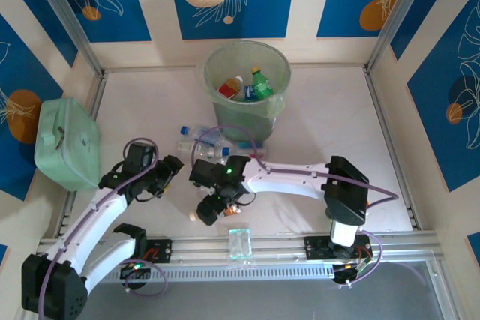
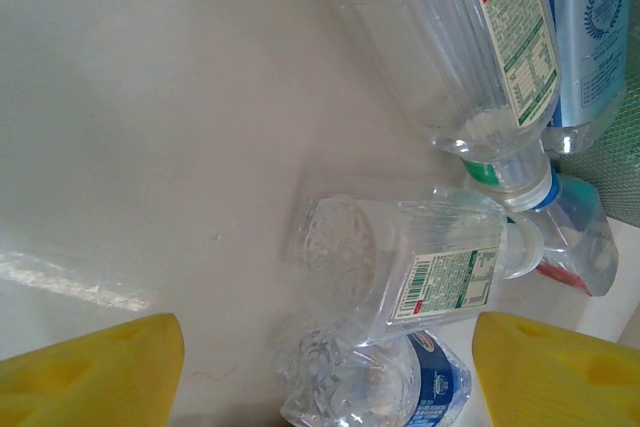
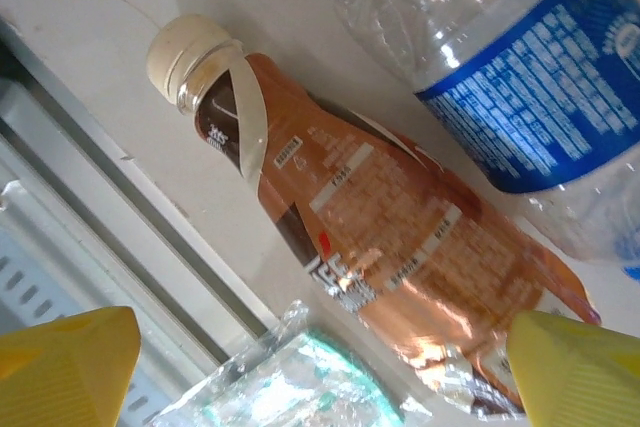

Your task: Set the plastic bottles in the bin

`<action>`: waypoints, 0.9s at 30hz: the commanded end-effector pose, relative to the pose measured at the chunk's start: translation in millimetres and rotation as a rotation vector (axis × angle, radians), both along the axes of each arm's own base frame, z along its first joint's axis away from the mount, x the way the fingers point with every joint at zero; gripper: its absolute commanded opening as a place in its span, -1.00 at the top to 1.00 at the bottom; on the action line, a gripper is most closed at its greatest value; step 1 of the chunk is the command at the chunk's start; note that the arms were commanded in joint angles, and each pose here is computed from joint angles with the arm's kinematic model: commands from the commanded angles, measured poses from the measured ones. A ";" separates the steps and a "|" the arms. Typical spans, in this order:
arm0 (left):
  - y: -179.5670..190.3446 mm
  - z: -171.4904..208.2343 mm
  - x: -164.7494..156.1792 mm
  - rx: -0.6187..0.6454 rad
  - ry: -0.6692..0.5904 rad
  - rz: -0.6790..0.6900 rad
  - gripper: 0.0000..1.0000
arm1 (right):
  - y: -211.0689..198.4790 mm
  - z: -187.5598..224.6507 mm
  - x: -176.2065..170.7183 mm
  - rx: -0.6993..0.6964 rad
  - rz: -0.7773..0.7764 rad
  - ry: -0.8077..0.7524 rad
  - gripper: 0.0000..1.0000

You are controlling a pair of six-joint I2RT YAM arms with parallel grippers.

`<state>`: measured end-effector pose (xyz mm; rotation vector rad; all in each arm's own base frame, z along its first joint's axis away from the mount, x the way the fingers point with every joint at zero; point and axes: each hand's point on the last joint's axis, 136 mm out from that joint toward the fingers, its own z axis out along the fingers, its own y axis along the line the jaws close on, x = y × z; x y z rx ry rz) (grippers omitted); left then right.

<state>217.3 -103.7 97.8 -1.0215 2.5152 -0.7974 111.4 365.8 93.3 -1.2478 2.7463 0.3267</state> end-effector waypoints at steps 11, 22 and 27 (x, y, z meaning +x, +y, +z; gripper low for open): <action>7.9 -10.1 -7.1 -0.008 0.020 0.035 -0.49 | -11.7 -32.5 1.3 -0.180 0.116 -0.100 -0.97; 8.9 -15.0 -7.7 -0.022 0.024 0.048 -0.48 | -23.1 -54.2 -0.5 -0.255 0.114 -0.097 -0.84; 10.4 -14.3 -9.8 -0.021 0.021 0.050 -0.48 | -22.7 -60.3 -1.2 -0.269 0.131 -0.089 -0.61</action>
